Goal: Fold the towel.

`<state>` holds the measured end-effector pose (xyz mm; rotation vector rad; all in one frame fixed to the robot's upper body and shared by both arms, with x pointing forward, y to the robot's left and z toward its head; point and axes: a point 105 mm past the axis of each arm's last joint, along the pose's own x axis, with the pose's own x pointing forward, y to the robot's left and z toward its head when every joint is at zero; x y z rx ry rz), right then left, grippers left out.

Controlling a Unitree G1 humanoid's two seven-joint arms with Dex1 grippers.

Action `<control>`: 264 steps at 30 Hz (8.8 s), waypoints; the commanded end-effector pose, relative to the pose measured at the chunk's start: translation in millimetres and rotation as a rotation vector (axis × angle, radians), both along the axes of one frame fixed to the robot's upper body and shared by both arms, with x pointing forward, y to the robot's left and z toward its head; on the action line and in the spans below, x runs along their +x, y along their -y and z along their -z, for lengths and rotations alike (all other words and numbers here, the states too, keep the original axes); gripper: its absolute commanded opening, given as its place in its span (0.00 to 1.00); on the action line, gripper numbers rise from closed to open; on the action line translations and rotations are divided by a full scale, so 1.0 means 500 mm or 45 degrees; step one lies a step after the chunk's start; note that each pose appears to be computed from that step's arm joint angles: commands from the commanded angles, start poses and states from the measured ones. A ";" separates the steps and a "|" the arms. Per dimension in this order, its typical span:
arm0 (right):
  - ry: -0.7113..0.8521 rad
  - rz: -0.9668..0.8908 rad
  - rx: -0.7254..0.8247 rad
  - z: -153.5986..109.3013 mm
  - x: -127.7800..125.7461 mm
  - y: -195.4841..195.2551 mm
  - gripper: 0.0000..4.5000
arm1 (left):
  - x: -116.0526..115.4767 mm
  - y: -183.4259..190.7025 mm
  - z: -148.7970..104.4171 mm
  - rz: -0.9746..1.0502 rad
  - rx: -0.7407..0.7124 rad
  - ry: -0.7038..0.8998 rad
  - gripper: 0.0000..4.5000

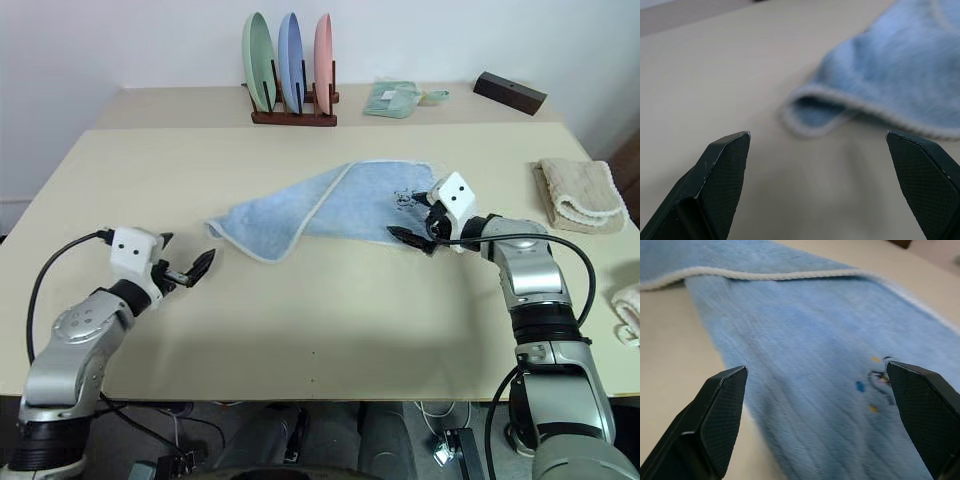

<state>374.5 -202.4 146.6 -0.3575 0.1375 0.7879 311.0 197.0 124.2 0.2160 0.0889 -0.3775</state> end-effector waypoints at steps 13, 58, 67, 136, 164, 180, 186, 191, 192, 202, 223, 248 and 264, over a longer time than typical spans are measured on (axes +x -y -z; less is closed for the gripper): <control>0.126 0.088 0.020 -0.015 -0.042 -0.007 1.00 | 0.051 0.192 0.043 0.510 0.401 -0.098 0.99; 0.620 0.021 -0.718 -0.028 0.056 -0.012 1.00 | -0.080 -0.144 -0.016 -0.068 0.381 -0.035 0.01; 0.662 -0.147 -0.825 -0.028 0.040 -0.024 1.00 | -0.082 -0.130 0.001 -0.059 0.366 -0.051 0.01; 0.109 -0.324 -0.845 -0.088 -0.129 0.050 0.01 | -0.127 -0.173 -0.043 0.066 0.271 -0.163 0.00; 0.366 -0.145 -0.931 -0.063 0.092 0.013 0.31 | 0.062 -0.202 0.003 -0.115 0.267 -0.087 0.31; 0.217 0.194 -0.210 -0.127 -0.010 0.086 0.99 | 0.033 -0.203 -0.103 -0.396 0.165 0.332 1.00; -0.202 0.109 0.180 -0.045 -0.130 0.027 0.99 | 0.025 -0.153 -0.072 -0.254 0.278 0.235 1.00; -0.404 0.229 0.467 -0.015 -0.159 0.008 0.99 | 0.029 -0.203 -0.052 -0.394 0.324 0.166 1.00; -0.440 0.262 0.520 -0.010 -0.160 0.006 0.99 | 0.030 -0.209 -0.059 -0.407 0.327 0.185 1.00; -0.659 0.558 0.723 0.055 -0.154 0.001 0.99 | 0.032 -0.171 -0.111 -0.285 0.225 0.335 1.00; -0.726 0.964 1.187 0.070 -0.024 -0.016 0.48 | -0.076 0.175 -0.039 0.649 -0.108 0.048 1.00; -0.112 0.341 0.187 -0.101 -0.106 -0.040 0.01 | 0.016 0.125 -0.031 0.449 -0.069 0.147 1.00; -0.196 0.011 -0.130 0.020 -0.105 -0.167 0.14 | -0.003 0.122 -0.027 0.384 -0.082 0.152 1.00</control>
